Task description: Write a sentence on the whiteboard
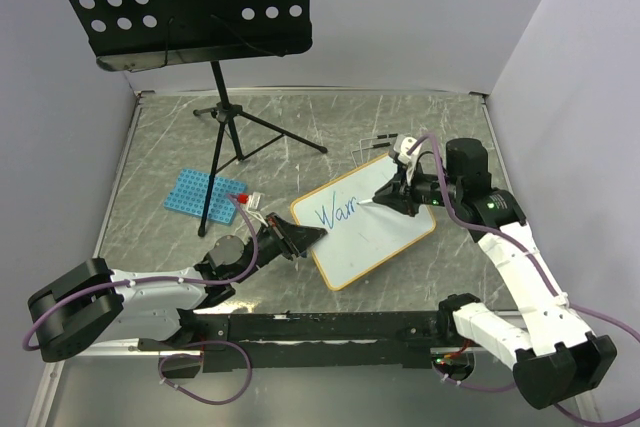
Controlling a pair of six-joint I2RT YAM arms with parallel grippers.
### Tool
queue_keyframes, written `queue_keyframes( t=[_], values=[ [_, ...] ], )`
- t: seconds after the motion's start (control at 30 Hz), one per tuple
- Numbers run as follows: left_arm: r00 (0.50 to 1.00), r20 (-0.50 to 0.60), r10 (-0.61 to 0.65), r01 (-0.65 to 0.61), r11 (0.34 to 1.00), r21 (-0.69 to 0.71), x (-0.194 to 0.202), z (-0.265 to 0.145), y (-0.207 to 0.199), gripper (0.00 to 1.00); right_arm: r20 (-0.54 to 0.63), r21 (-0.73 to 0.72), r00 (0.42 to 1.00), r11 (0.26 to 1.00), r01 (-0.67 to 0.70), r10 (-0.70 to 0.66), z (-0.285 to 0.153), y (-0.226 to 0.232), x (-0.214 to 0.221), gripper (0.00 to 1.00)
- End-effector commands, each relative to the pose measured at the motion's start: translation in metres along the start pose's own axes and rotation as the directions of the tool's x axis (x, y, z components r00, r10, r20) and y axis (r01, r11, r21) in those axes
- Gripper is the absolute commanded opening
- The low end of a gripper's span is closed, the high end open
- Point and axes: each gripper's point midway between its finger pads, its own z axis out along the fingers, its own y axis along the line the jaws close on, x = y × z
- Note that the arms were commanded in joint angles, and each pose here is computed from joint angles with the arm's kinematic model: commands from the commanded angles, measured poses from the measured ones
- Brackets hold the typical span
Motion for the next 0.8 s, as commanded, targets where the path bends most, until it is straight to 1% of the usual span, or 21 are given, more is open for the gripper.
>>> queue_keyframes(
  t=[0.0, 0.2, 0.77],
  values=[
    [0.993, 0.109, -0.046, 0.022, 0.977, 0.214, -0.034, -0.002, -0.06, 0.01, -0.004, -0.018, 1.0, 1.0, 0.02, -0.02, -0.004, 0.008, 0.006, 0.0],
    [0.993, 0.106, -0.047, 0.023, 0.976, 0.218, -0.033, -0.001, -0.062, 0.01, -0.003, -0.014, 1.0, 1.0, 0.016, -0.016, -0.003, 0.005, 0.005, 0.0],
    [0.994, 0.104, -0.044, 0.02, 0.975, 0.222, -0.033, 0.0, -0.063, 0.01, 0.049, 0.043, 0.999, 0.999, 0.014, -0.016, 0.003, -0.018, -0.023, 0.0]
  ],
)
